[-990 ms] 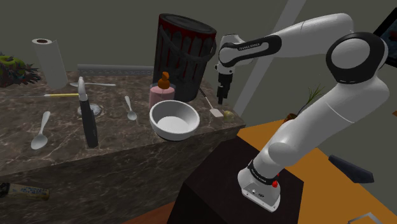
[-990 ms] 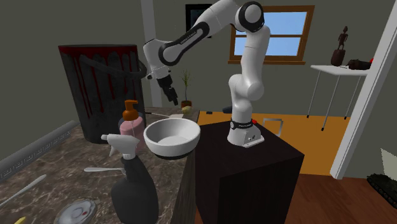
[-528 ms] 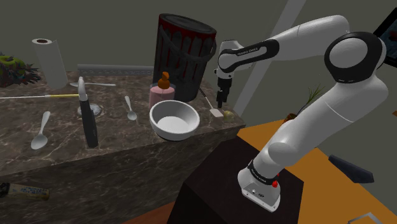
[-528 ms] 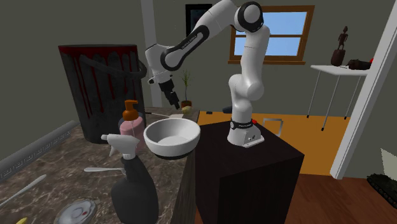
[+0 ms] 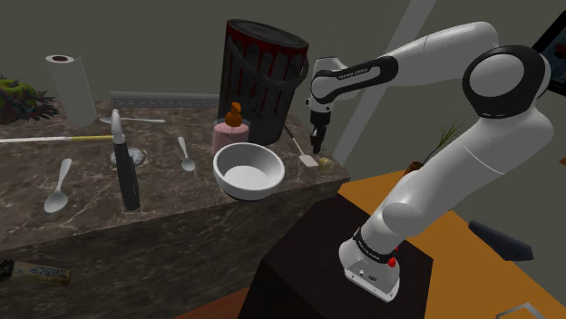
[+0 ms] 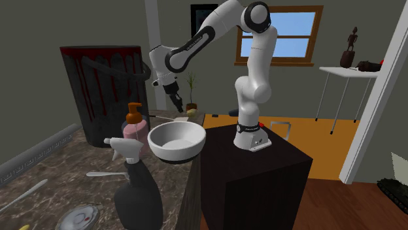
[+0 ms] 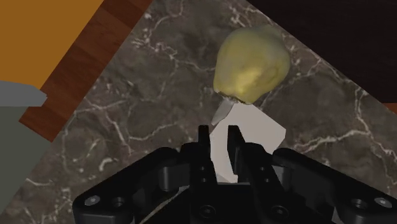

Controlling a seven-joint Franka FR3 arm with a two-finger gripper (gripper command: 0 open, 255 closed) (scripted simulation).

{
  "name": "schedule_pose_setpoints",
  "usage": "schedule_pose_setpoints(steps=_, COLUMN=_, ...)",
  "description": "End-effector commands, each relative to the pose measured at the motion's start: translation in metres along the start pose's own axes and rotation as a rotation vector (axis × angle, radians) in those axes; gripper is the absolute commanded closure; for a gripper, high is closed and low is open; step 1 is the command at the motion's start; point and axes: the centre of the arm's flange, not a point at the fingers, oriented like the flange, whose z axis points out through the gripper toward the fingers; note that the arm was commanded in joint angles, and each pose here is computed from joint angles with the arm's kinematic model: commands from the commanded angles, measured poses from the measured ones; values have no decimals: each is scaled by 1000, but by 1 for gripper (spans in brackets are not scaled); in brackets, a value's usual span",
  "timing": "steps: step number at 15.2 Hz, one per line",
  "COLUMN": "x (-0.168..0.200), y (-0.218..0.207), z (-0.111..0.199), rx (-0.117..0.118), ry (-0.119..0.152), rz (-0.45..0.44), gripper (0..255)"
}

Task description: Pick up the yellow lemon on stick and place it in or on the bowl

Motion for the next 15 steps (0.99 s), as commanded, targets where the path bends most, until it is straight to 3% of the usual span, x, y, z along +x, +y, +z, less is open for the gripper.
schedule_pose_setpoints(steps=1, x=0, y=0, z=0, rx=0, ry=0, rz=0, gripper=255)
schedule_pose_setpoints(steps=7, x=0, y=0, z=0, rx=0, ry=0, rz=0, gripper=255)
schedule_pose_setpoints(steps=8, x=0, y=0, z=0, rx=0, ry=0, rz=0, gripper=0)
schedule_pose_setpoints(steps=13, x=-109, y=-40, z=14, rx=-95, ry=326, rz=-134, gripper=0)
schedule_pose_setpoints(steps=14, x=-125, y=-44, z=20, rx=-109, ry=373, rz=-153, gripper=0)
schedule_pose_setpoints(steps=15, x=-123, y=-44, z=24, rx=-109, ry=373, rz=-153, gripper=0)
